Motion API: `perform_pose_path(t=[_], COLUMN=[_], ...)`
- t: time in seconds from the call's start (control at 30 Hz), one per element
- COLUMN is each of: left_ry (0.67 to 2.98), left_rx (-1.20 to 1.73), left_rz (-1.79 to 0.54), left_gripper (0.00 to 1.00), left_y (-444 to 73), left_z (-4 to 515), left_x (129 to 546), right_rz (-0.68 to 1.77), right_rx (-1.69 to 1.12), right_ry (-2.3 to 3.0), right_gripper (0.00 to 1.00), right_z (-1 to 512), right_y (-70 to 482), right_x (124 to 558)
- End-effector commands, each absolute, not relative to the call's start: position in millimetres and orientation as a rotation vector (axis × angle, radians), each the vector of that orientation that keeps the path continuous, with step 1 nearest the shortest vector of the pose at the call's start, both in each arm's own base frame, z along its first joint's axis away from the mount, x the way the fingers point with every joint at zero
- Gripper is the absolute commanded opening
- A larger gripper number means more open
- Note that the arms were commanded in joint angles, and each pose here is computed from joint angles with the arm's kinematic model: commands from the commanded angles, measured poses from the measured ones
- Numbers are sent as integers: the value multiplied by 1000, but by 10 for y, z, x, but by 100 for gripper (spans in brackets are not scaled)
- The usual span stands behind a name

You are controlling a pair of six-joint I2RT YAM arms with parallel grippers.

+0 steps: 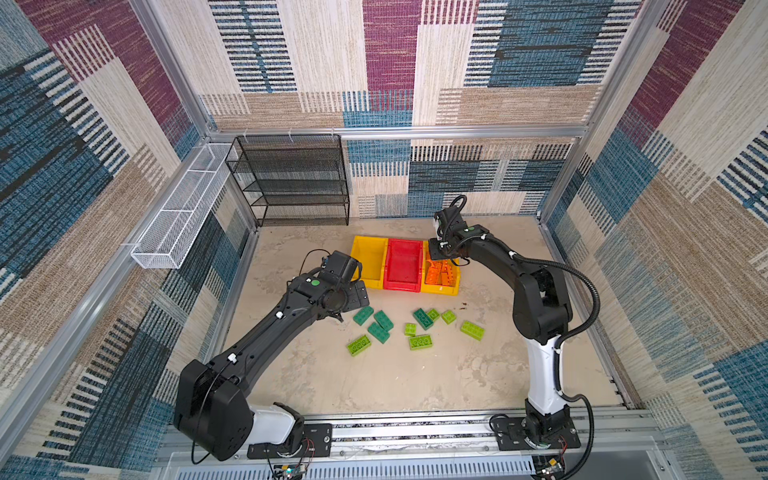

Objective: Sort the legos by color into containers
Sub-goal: 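Release the half-round piece into the bin while the left gripper reaches a green brick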

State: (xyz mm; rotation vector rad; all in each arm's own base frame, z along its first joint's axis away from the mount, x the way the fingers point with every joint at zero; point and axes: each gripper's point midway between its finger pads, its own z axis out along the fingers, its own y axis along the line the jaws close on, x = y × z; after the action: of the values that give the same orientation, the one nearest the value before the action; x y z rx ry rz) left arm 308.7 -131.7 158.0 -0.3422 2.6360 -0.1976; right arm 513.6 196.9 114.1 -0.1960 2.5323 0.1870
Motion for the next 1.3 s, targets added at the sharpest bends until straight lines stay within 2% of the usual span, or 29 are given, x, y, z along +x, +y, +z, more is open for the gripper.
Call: perform_pose_path(t=[0.0, 0.13, 0.17, 0.43, 0.6, 0.87, 1.03, 1.27], left_ry=[2641, 2656, 2657, 2666, 2655, 2594, 2619, 2677], left_rx=[-357, -415, -427, -581, -682, -909, -954, -1019], left_rz=[-238, -235, -235, -199, -136, -223, -222, -181], left_gripper=[100, 100, 100, 98, 94, 85, 80, 68], left_y=[-1324, -1253, -1240, -1051, -873, -682, -707, -715], left_z=[1574, 1499, 1479, 1209, 1058, 853, 727, 469], left_x=[3172, 3286, 3318, 3629, 3842, 4134, 4288, 4258], right_rz=[181, 184, 187, 277, 307, 280, 250, 226], right_rx=[-180, -175, -172, -147, -143, -109, -103, -104], right_ry=[2519, 2490, 2483, 2435, 2411, 2402, 2394, 2384], right_gripper=[68, 98, 100, 100, 100, 100, 100, 100], right_z=[1220, 1415, 1473, 2057, 2275, 2354, 2390, 2439], right_y=[1948, 1928, 1925, 1926, 1905, 1740, 1660, 1594], right_x=[5137, 5116, 5108, 4829, 4554, 4284, 4207, 4133])
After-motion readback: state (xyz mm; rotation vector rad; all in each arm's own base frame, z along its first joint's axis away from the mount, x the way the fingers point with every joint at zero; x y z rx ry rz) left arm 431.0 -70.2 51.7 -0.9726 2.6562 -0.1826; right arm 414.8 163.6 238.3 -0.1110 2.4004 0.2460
